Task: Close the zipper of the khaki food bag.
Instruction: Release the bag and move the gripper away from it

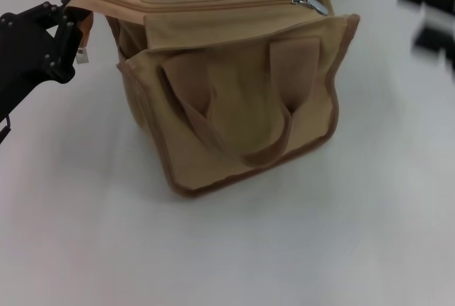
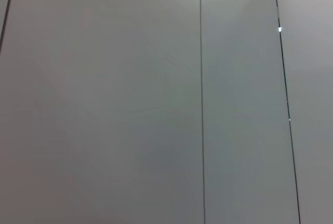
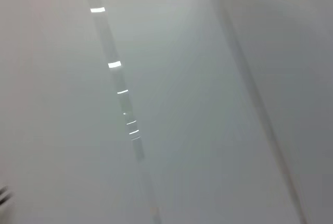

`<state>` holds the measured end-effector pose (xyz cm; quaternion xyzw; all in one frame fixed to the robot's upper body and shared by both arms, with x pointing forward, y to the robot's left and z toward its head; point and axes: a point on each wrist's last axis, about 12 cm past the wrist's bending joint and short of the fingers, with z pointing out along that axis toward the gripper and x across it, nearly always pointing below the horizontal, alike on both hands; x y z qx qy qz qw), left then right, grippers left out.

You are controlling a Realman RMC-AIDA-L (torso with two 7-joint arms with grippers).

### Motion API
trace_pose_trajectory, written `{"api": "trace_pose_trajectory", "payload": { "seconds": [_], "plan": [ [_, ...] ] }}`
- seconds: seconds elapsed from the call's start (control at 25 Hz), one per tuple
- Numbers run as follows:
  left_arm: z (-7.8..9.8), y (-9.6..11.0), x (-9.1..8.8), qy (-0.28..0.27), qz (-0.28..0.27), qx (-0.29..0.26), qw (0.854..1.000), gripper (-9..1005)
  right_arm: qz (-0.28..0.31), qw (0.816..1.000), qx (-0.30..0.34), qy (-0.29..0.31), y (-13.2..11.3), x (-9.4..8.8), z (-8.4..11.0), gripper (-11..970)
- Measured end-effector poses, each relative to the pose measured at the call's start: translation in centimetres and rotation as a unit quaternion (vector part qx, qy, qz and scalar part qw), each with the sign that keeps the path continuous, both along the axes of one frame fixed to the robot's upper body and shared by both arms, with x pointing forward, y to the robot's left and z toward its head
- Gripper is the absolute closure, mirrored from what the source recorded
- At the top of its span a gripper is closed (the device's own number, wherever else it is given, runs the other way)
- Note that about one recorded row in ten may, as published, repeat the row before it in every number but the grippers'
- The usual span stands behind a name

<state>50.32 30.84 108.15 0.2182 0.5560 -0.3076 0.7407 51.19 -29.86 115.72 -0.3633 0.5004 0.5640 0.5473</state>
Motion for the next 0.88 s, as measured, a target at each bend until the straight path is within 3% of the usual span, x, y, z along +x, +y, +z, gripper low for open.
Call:
{"api": "trace_pose_trajectory", "payload": {
  "seconds": [0.12,0.2,0.24,0.48,0.88],
  "plan": [
    [-0.1,0.1,0.1,0.011,0.0,-0.005,1.0,979,0.023,0.999,-0.015,-0.023,0.3,-1.6,-1.4,306],
    [-0.2,0.1,0.1,0.022,-0.001,-0.008,1.0,979,0.04,0.997,-0.052,-0.029,1.1,-3.1,-3.7,273],
    [-0.2,0.1,0.1,0.022,-0.001,-0.008,1.0,979,0.04,0.997,-0.052,-0.029,1.1,-3.1,-3.7,257],
    [-0.4,0.3,-0.1,0.037,-0.005,-0.017,0.999,979,0.032,0.987,-0.159,-0.011,2.6,-4.6,-8.2,191],
    [-0.3,0.5,-0.1,0.047,-0.011,-0.021,0.999,979,0.019,0.984,-0.178,-0.007,2.8,-4.8,-9.4,191]
  ]
}}
